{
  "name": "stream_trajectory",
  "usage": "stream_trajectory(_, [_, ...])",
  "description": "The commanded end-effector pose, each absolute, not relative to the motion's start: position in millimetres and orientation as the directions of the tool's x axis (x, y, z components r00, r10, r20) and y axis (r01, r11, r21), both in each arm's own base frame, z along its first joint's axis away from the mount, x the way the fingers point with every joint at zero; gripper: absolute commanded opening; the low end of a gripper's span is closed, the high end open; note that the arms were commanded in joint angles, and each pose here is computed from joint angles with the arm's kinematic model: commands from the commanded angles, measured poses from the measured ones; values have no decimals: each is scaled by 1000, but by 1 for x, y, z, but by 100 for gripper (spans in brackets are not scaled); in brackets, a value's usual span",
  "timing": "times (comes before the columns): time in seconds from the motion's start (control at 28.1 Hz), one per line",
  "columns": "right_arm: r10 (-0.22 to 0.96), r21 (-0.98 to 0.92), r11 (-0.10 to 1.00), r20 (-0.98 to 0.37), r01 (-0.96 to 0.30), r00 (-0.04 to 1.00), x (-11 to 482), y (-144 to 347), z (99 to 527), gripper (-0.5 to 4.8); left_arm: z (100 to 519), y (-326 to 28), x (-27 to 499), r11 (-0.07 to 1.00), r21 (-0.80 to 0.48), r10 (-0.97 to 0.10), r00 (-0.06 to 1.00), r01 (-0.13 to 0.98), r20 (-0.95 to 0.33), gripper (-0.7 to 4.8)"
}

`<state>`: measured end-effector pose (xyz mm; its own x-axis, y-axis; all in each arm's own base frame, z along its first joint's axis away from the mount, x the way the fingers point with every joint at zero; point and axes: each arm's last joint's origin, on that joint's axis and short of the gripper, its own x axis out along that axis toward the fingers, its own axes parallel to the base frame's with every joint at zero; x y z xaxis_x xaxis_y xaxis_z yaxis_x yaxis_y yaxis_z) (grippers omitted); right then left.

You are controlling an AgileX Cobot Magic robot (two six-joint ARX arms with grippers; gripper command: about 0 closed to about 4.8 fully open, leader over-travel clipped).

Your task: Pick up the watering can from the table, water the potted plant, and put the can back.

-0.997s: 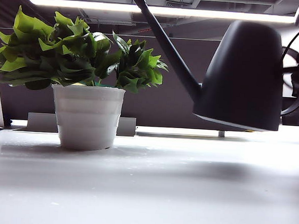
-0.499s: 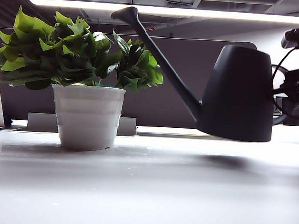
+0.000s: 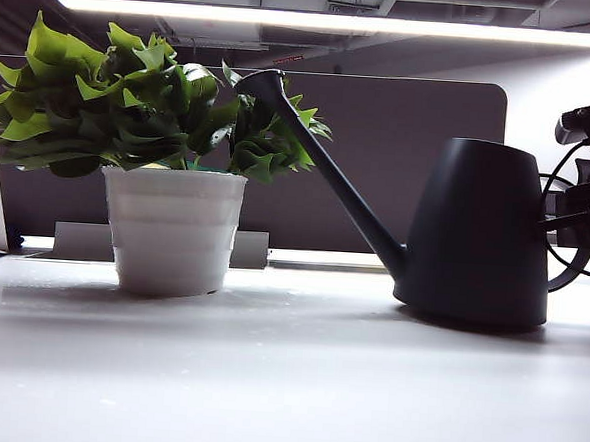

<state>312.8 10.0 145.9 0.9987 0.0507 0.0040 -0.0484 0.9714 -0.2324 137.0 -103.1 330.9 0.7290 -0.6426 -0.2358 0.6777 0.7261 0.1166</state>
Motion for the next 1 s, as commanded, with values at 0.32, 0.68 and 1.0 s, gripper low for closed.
stream_trajectory(0.32, [60, -154, 987, 134, -39, 989, 315, 11, 162, 54, 331, -103, 137, 726, 120, -642, 730, 677, -235, -5])
stream_trajectory(0.68, [61, -154, 987, 87, -47, 994, 311, 11, 159, 320, 331, -103, 137, 725, 119, -643, 729, 678, -235, -5])
stream_trajectory(1.0, [56, -157, 986, -1, -56, 998, 263, 9, 168, 305, 334, -101, 134, 730, 109, -645, 733, 675, -218, -5])
